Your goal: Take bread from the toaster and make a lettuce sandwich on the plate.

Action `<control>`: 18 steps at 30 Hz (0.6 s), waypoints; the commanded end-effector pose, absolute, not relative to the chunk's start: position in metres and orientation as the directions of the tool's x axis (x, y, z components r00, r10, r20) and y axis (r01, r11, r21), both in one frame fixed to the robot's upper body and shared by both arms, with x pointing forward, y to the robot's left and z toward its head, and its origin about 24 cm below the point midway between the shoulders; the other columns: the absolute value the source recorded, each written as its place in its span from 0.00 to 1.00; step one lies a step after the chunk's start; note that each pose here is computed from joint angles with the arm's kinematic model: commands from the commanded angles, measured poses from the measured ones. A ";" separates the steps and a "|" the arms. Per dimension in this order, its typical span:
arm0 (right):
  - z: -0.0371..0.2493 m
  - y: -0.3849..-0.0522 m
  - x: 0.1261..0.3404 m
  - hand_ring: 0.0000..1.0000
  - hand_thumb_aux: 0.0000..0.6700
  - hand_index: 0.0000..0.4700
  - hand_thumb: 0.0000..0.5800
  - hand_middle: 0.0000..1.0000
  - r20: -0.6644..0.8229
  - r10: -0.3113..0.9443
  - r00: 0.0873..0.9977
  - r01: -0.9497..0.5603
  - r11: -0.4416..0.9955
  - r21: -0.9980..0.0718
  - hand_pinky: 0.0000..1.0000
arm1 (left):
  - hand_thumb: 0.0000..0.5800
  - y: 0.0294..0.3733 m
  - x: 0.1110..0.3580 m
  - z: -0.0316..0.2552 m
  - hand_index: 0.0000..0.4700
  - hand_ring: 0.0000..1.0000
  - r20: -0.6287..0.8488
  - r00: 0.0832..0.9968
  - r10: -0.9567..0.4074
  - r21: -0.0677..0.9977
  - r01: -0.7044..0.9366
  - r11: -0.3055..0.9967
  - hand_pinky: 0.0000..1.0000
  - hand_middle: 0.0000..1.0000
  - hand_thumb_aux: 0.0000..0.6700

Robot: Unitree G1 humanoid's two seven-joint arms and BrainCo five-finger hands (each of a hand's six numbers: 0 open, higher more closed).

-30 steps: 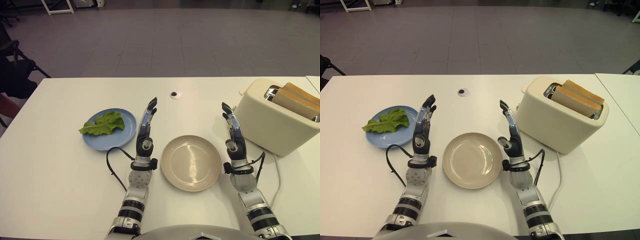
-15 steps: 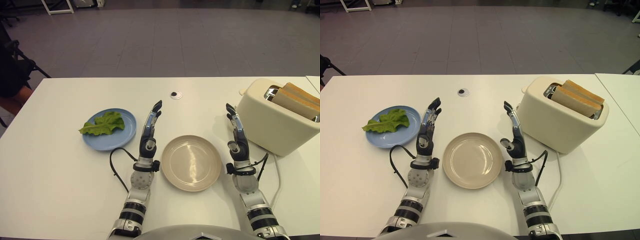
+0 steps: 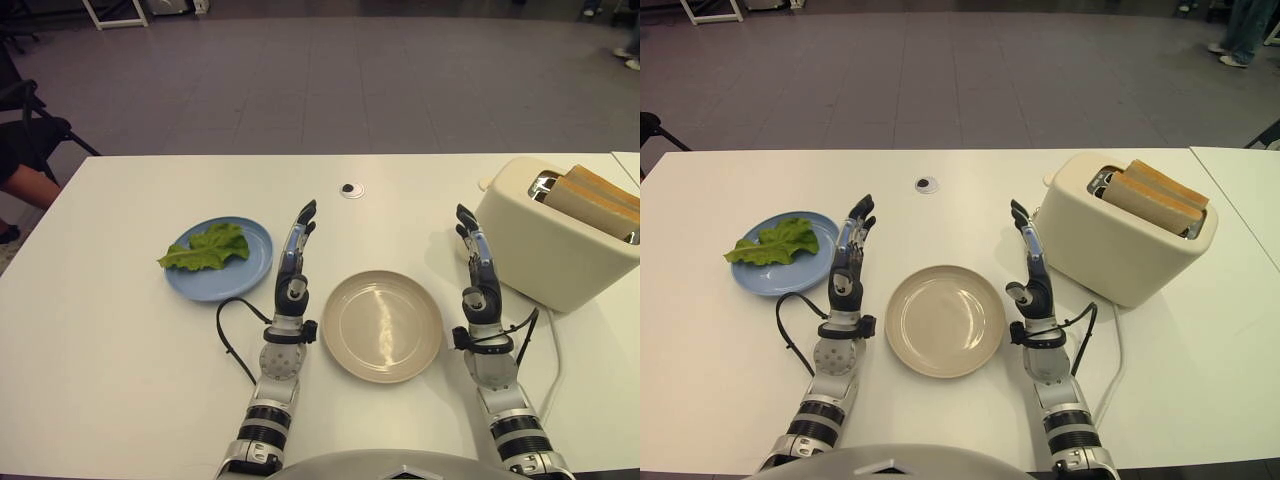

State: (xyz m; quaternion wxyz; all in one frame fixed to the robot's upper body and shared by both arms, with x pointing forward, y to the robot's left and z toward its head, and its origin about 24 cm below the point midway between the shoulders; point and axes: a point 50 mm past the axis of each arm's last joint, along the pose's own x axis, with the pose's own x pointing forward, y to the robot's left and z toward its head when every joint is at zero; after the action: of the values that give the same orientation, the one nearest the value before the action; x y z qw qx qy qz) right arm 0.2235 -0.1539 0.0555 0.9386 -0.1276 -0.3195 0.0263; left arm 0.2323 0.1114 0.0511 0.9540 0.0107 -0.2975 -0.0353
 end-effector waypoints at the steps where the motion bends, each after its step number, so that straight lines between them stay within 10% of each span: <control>1: 0.056 -0.158 0.225 0.00 0.00 0.00 0.00 0.00 0.590 0.110 0.800 0.041 0.971 -0.237 0.00 | 0.00 0.113 0.232 0.045 0.00 0.00 0.537 0.842 -0.062 0.040 0.048 0.998 0.00 0.00 0.00; 11: 0.059 -0.168 0.231 0.00 0.00 0.00 0.00 0.00 0.571 0.092 0.816 0.079 0.961 -0.267 0.00 | 0.00 0.118 0.233 0.044 0.00 0.00 0.525 0.850 -0.039 0.058 0.010 0.998 0.00 0.00 0.00; 18: 0.167 -0.282 0.230 0.00 0.00 0.00 0.00 0.00 0.711 0.093 0.697 0.535 0.594 -0.602 0.00 | 0.00 0.113 0.237 0.044 0.00 0.00 0.539 0.841 -0.054 0.082 0.011 0.997 0.00 0.00 0.00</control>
State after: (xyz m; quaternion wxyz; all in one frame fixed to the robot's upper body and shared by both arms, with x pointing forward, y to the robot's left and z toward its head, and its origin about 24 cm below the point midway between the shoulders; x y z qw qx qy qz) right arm 0.2305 -0.2576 0.1424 0.8474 -0.3677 -0.3696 -0.1006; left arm 0.2380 0.1136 0.0514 0.9545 0.0265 -0.2968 -0.0102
